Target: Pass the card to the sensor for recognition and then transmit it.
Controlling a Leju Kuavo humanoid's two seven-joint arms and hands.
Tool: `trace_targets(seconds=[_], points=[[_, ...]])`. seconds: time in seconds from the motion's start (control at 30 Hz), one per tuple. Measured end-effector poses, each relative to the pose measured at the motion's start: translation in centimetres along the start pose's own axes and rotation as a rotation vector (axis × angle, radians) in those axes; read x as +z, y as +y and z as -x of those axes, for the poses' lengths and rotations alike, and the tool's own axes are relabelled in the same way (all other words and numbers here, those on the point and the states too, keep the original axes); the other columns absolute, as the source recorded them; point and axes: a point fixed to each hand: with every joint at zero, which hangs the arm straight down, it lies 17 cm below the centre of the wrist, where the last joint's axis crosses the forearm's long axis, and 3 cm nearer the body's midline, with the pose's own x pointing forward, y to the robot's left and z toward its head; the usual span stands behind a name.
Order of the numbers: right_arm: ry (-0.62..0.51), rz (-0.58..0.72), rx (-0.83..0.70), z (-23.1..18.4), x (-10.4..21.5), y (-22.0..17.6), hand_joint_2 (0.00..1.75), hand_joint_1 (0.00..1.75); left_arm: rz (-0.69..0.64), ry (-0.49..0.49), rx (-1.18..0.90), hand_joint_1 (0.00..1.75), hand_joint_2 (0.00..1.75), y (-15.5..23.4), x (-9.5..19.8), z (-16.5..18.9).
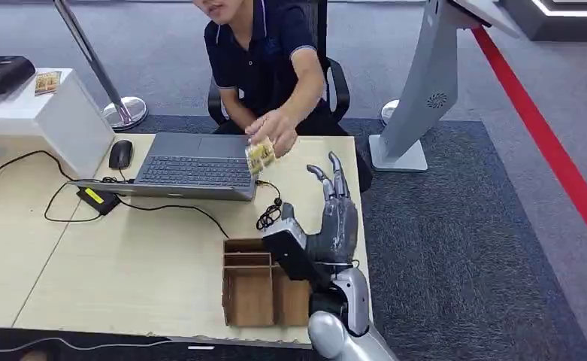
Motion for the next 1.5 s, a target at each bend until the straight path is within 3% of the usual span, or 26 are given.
trace_targets(seconds=[0.33, 1.5], points=[[0.126, -0.043, -0.057, 2.2, 1.1, 0.6, 1.75, 0.00, 0.001, 0.017, 0.021, 0.00, 0.00, -0.1, 0.0, 0.5], [0.057, -0.127, 0.029, 2.3, 7.1, -0.8, 1.75, 0.00, 0.000, 0.048, 0.080, 0.00, 0.00, -1.1, 0.1, 1.9]])
